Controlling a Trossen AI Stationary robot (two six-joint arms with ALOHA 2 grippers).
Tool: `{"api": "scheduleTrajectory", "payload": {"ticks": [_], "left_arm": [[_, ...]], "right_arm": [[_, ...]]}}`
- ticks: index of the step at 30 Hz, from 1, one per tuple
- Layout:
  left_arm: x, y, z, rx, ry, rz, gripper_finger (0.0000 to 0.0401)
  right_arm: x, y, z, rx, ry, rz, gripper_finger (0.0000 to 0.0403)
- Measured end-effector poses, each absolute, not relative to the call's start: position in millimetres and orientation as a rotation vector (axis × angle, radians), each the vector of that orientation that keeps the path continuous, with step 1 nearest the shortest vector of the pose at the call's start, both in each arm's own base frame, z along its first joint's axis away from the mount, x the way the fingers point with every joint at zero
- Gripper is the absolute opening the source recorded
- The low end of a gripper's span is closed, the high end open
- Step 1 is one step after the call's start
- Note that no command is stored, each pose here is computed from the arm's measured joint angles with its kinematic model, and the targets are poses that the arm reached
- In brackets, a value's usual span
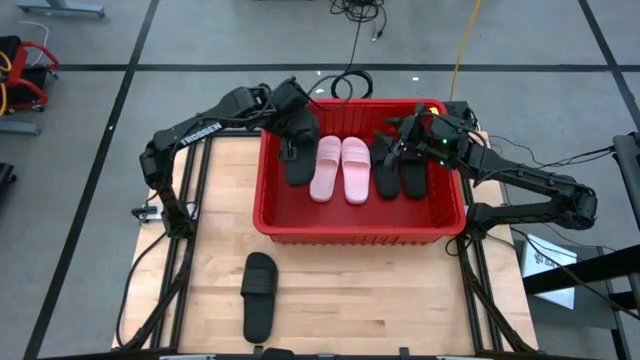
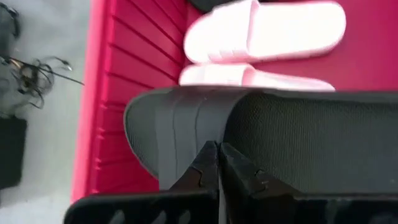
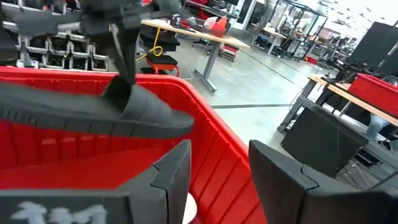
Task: Pick and place slides into bin
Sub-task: Put the black slide into the red bin
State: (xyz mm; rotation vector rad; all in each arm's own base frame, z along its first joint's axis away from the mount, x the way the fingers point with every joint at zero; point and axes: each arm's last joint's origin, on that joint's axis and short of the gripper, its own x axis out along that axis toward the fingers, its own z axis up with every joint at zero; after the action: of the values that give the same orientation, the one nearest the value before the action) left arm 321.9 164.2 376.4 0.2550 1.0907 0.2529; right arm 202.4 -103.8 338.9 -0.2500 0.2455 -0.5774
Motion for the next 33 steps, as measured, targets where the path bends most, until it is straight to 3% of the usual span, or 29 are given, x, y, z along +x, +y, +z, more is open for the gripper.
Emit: {"api": "scheduleTrajectory", "payload": {"ticks": [11,18,25,33], "left_arm": [[326.5,175.3,316.7,0.210,1.164,0.232,0.0000],[321.0,188.2,300.3,0.187,1.173,0.262,0.0000],[315.1,192.2,302.7,0.185,1.166,0.280,0.0000],[290.8,173.0,342.0,0.170,1.065,0.268,0.0002]], "right_arm": [[204.9,-113.5,333.3,-0.258,0.280,-0.603,0.0150],[213.9,-118.6,325.2,-0.251,0.303,-0.577,0.0150],[215.2,-119.3,326.0,-0.252,0.289,-0.580,0.0150],[215.2,-119.3,325.8,-0.252,0.291,-0.580,0.0150]]}}
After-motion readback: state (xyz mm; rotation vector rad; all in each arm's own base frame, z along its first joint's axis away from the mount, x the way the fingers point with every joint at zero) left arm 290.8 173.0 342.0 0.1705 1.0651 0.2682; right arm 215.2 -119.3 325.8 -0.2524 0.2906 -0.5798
